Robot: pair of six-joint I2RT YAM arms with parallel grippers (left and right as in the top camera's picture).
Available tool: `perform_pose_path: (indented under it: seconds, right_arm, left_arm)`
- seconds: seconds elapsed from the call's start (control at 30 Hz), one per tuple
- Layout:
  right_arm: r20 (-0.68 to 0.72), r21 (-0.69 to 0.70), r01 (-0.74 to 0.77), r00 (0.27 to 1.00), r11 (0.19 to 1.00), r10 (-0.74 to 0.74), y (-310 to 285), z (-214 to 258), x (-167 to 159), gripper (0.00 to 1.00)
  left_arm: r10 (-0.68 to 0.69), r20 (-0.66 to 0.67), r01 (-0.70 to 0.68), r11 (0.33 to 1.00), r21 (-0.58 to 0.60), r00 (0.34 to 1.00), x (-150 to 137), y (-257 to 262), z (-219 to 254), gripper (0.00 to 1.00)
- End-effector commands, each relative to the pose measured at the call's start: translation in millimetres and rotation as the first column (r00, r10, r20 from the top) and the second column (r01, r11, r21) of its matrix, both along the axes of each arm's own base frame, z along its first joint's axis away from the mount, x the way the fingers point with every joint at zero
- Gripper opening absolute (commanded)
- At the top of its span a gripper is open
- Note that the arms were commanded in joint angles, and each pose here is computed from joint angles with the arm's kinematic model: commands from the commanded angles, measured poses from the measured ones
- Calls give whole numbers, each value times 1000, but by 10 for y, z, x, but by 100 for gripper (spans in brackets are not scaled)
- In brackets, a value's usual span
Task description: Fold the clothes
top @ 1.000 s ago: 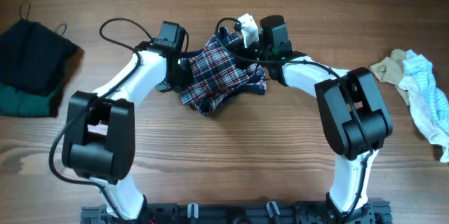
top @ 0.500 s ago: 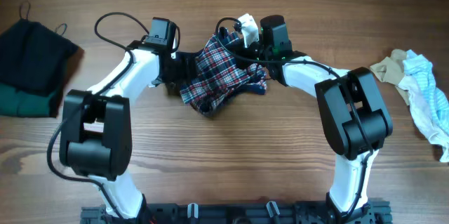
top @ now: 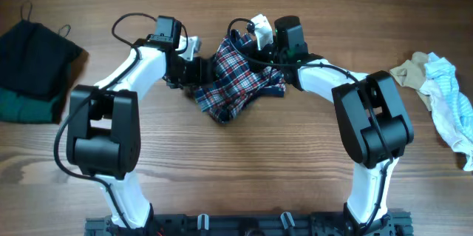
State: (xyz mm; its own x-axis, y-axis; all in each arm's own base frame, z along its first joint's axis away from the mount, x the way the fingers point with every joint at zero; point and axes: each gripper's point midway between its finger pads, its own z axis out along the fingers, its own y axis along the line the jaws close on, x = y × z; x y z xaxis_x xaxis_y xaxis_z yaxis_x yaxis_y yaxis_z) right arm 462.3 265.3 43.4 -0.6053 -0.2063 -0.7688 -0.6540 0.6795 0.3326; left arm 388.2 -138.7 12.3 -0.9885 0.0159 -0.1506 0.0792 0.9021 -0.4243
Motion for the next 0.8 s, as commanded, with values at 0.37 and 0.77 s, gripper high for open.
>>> perform_pose_path:
  seconds: [0.37, 0.77]
  right_arm:
    - [-31, 5, -12, 999, 1000, 12, 25, -109, -41, 4]
    - [18, 23, -13, 1000, 1000, 12, 41, 116, 2, 4]
  left_arm:
    - [-178, -69, 171, 981, -94, 982, -348, -203, -278, 79]
    - [-141, -24, 138, 985, -104, 990, -166, -260, -70, 4]
